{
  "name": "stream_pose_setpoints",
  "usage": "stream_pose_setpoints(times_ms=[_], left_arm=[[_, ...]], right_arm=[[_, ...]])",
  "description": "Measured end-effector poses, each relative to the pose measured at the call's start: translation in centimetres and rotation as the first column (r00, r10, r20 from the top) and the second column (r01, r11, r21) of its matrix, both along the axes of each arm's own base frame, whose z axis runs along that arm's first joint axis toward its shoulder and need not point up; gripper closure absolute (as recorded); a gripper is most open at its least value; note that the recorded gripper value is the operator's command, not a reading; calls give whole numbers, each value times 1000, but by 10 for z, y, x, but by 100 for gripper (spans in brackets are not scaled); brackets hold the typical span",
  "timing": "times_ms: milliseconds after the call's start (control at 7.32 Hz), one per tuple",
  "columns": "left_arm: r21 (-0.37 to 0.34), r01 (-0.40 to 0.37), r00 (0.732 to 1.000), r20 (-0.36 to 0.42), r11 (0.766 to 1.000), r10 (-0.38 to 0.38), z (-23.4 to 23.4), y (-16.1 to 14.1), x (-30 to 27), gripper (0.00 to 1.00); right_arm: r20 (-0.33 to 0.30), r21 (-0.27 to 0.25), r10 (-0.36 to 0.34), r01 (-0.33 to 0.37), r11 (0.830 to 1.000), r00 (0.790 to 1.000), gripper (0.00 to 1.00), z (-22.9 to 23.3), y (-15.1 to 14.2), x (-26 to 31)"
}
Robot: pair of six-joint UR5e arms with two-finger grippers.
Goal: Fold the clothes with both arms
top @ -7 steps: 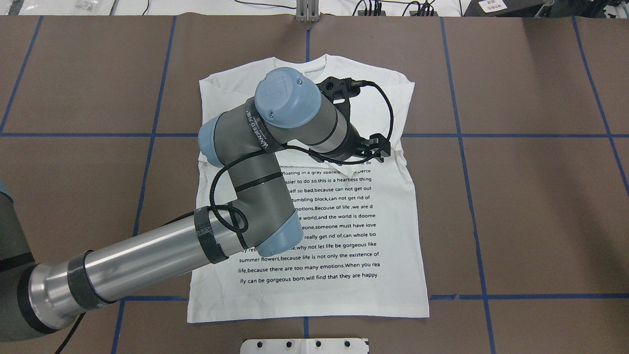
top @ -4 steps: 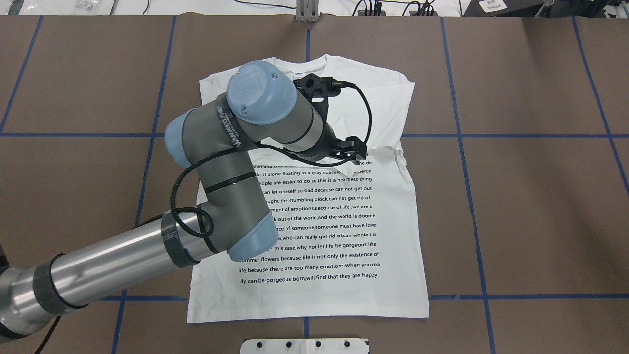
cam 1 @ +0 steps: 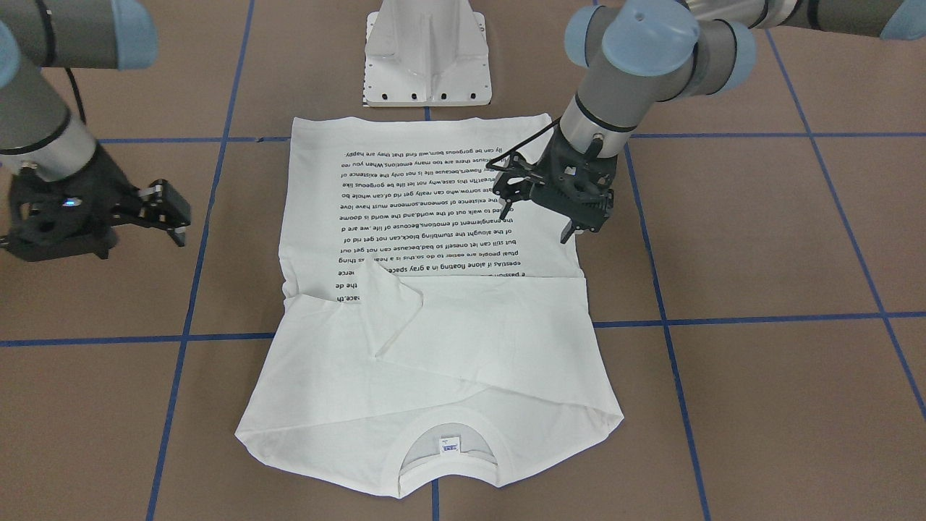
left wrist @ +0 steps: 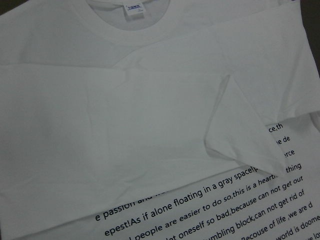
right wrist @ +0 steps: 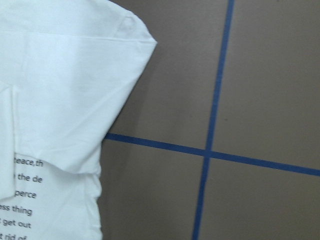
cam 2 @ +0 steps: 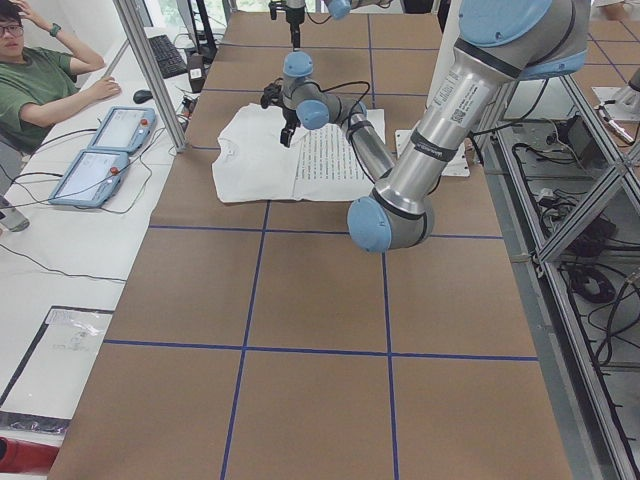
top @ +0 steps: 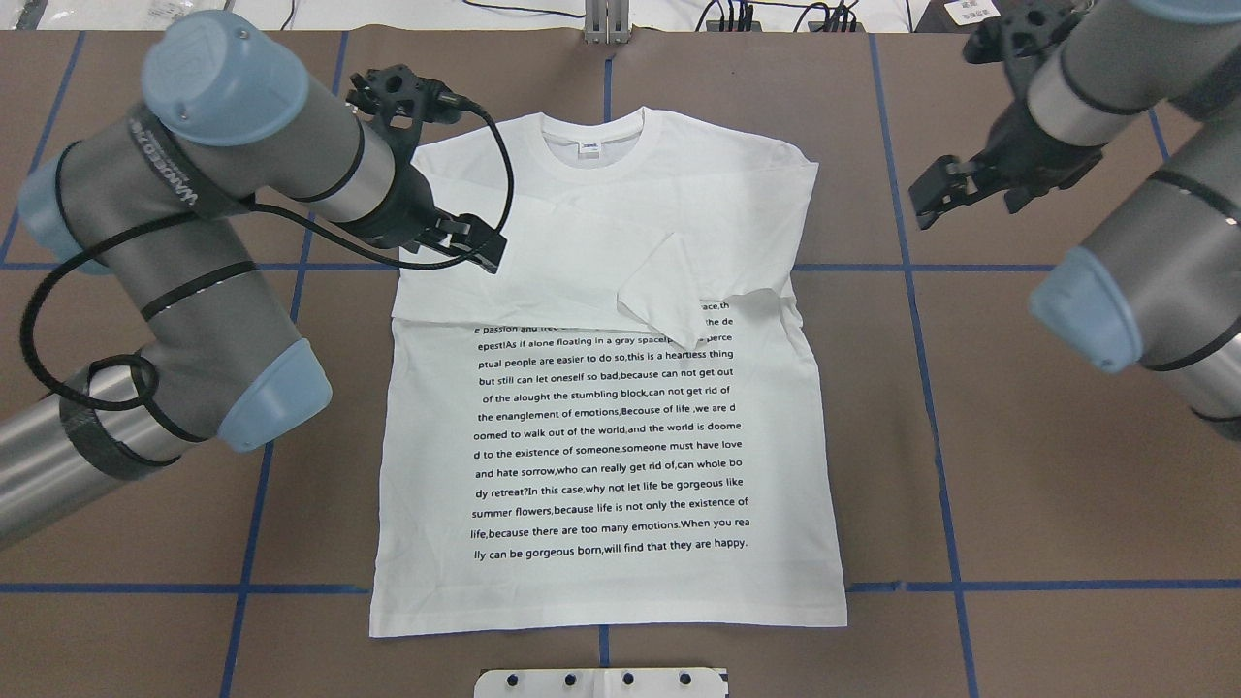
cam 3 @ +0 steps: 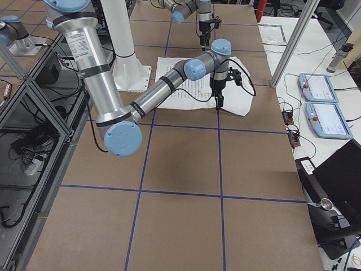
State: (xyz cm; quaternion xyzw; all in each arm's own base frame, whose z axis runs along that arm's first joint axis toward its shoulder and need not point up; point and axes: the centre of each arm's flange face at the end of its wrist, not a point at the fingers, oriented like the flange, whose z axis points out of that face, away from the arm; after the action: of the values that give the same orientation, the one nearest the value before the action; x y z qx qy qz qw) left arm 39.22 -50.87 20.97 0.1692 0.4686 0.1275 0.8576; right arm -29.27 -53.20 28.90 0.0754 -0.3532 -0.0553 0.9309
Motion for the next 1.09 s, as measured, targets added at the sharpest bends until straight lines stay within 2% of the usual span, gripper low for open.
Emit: stream_pose_setpoints(times_ms=[410,683,820,1093], left_arm=[[107,-81,995,70,991,74,59,-25,-64,0],[139,-127,990,85,982,116,85,-34,-96,0],[143,-138,988,86,980,126,91,-35,-104,0],[143,-142,988,85,979,130,95,-36,-108,0]], right_arm=[[-54,-36,87,-89,995,995,1,-73,-5,-156],[-108,-41,125,-130,991,986,10,-104,-7,-235],[-118,-30,143,-147,989,983,16,-107,-9,-268],[-92,-2,173,-174,985,981,27,-96,-11,-321]])
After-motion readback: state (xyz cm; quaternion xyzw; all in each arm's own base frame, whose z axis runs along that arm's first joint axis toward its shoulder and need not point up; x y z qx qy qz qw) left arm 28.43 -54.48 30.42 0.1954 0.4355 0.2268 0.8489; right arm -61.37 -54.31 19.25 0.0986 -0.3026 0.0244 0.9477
